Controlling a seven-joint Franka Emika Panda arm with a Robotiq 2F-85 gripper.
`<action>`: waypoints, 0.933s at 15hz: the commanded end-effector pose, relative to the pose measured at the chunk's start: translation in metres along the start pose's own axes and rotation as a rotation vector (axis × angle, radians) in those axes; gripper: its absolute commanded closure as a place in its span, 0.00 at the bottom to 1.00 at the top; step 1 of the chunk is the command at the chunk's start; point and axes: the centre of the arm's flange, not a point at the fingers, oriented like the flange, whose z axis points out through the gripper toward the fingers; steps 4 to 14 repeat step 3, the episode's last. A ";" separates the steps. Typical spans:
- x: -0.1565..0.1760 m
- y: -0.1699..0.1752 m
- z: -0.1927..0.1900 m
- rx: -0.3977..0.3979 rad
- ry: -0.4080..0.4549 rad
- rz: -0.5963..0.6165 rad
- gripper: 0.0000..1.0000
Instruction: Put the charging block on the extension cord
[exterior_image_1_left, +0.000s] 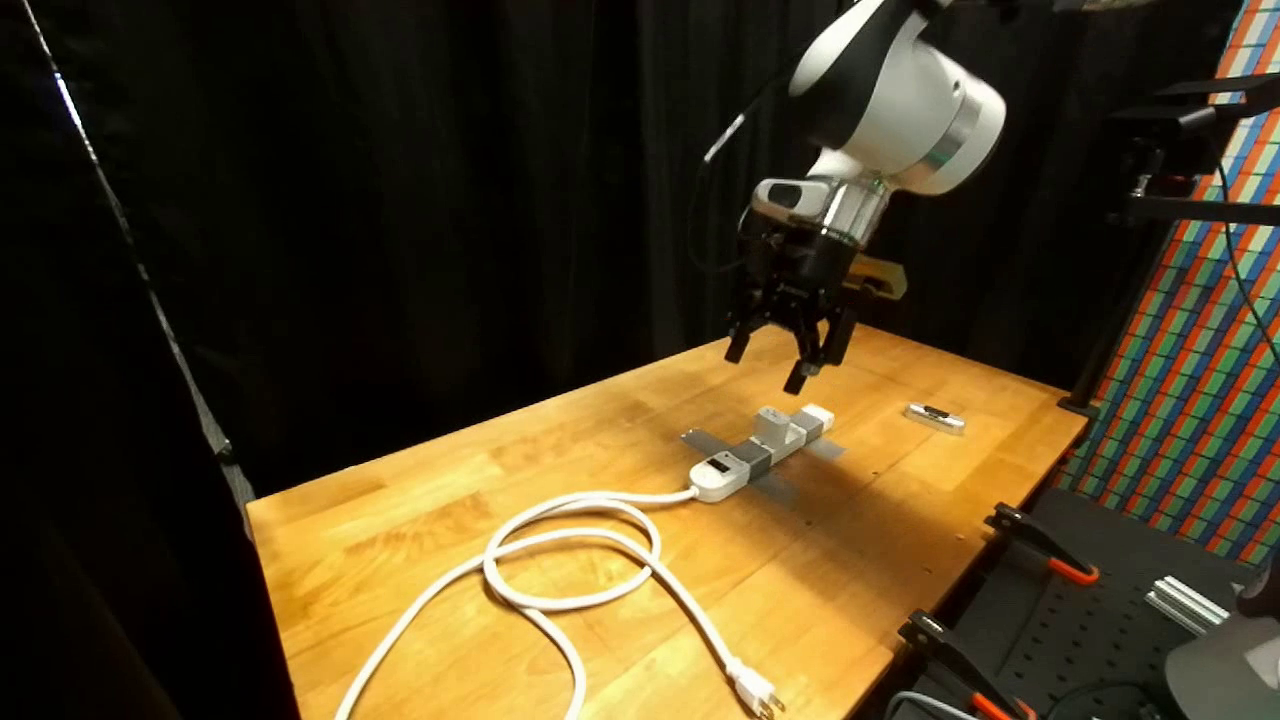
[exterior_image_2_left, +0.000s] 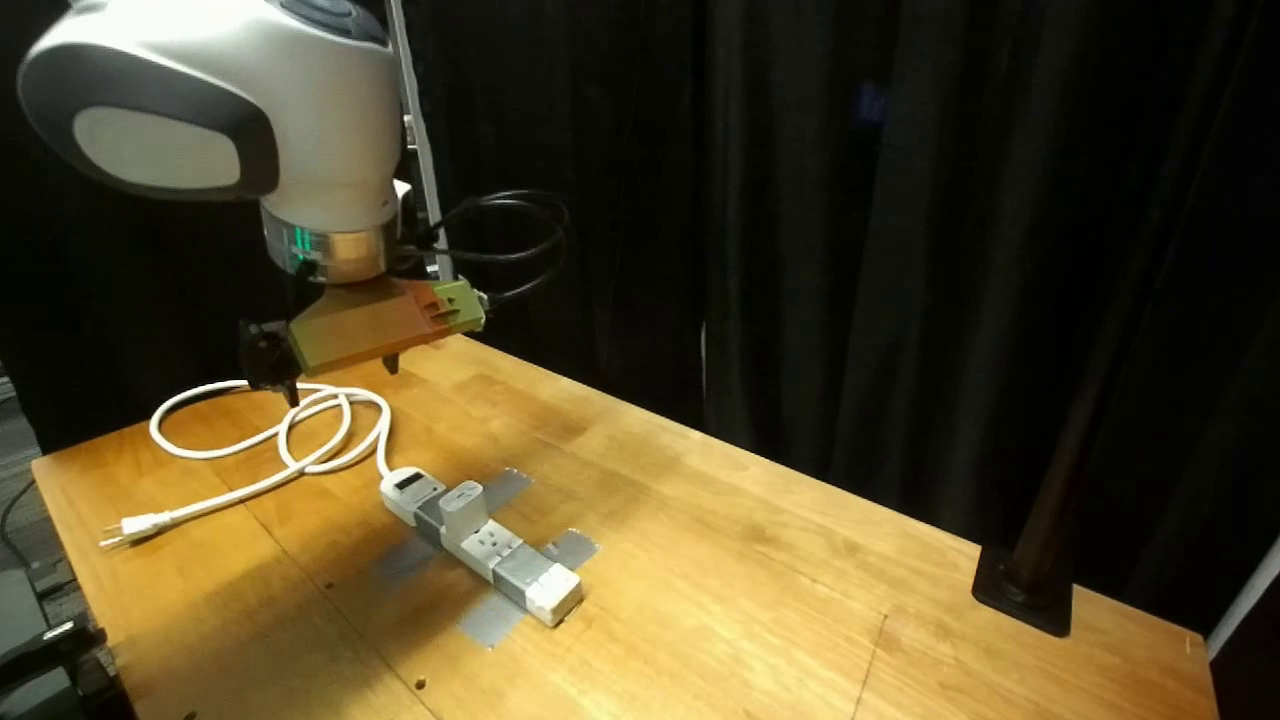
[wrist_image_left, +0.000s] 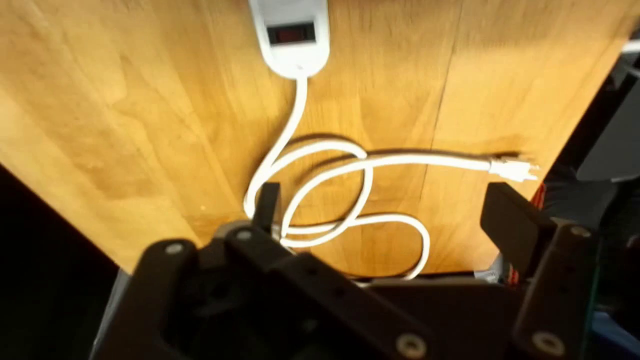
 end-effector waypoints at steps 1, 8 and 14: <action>-0.003 -0.003 -0.021 -0.006 0.039 0.029 0.00; -0.013 -0.008 -0.054 -0.027 0.083 0.061 0.00; -0.013 -0.008 -0.054 -0.027 0.083 0.061 0.00</action>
